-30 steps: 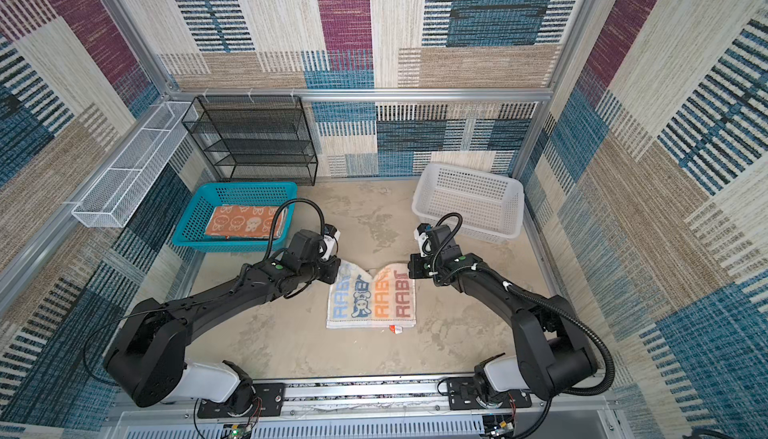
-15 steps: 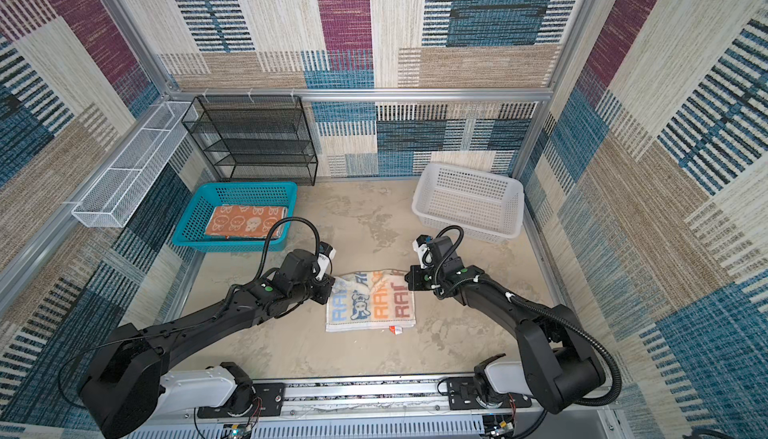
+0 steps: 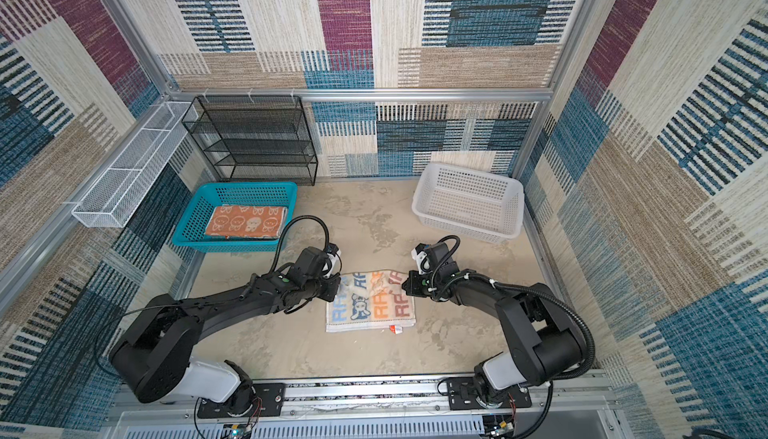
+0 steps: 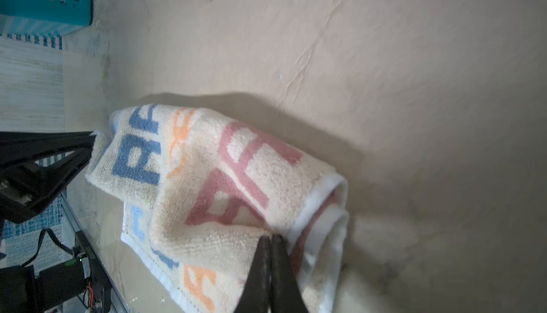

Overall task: Fold and stack the towels
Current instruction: 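Pull the far edge toward the robot with both grippers, folding the towel over, then lay the folded edge down near the towel's near edge with both grippers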

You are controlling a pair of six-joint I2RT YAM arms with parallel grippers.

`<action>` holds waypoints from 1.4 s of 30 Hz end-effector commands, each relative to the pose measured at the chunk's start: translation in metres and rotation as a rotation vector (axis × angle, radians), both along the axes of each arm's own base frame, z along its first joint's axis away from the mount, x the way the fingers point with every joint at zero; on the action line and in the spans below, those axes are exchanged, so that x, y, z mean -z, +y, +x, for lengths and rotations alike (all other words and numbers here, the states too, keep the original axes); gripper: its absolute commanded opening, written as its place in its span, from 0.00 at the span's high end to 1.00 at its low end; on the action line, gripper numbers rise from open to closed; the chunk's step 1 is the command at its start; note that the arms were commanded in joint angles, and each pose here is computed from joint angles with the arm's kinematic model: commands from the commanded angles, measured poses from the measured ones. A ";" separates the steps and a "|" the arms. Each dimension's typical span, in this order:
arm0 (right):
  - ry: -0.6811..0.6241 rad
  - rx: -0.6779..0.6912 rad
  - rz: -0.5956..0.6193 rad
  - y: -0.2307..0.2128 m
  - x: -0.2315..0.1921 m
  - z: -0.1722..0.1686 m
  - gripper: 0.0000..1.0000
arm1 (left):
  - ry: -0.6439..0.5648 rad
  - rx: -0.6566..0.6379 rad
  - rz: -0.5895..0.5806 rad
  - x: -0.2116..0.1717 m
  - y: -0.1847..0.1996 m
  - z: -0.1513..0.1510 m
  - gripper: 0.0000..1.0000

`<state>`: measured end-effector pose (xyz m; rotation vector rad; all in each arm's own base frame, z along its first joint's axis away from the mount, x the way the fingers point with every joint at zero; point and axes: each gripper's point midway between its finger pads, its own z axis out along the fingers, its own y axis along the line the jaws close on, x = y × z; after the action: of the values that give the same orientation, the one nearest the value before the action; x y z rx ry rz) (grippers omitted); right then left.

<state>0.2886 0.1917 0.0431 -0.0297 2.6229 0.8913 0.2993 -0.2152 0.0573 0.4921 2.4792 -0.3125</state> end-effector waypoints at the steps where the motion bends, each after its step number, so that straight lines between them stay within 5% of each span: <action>1: -0.074 0.035 0.009 -0.003 -0.014 0.031 1.00 | -0.055 -0.029 0.031 -0.011 0.000 0.021 0.96; 11: -0.176 0.052 -0.030 -0.010 -0.062 0.073 1.00 | -0.199 -0.022 0.013 -0.087 -0.017 0.067 0.97; 28: -0.019 0.031 -0.001 -0.026 0.003 -0.016 1.00 | -0.064 0.027 -0.114 -0.019 0.011 -0.032 0.93; 36: -0.039 0.031 -0.011 -0.024 -0.007 -0.007 1.00 | -0.014 0.068 -0.185 -0.024 -0.003 -0.040 0.83; 42: -0.041 0.000 -0.045 -0.018 -0.007 -0.013 1.00 | 0.022 0.059 -0.237 -0.026 -0.004 -0.054 0.56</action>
<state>0.2746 0.1730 0.0479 -0.0416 2.6104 0.8516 0.2512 -0.2154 0.0795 0.4947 2.4051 -0.5662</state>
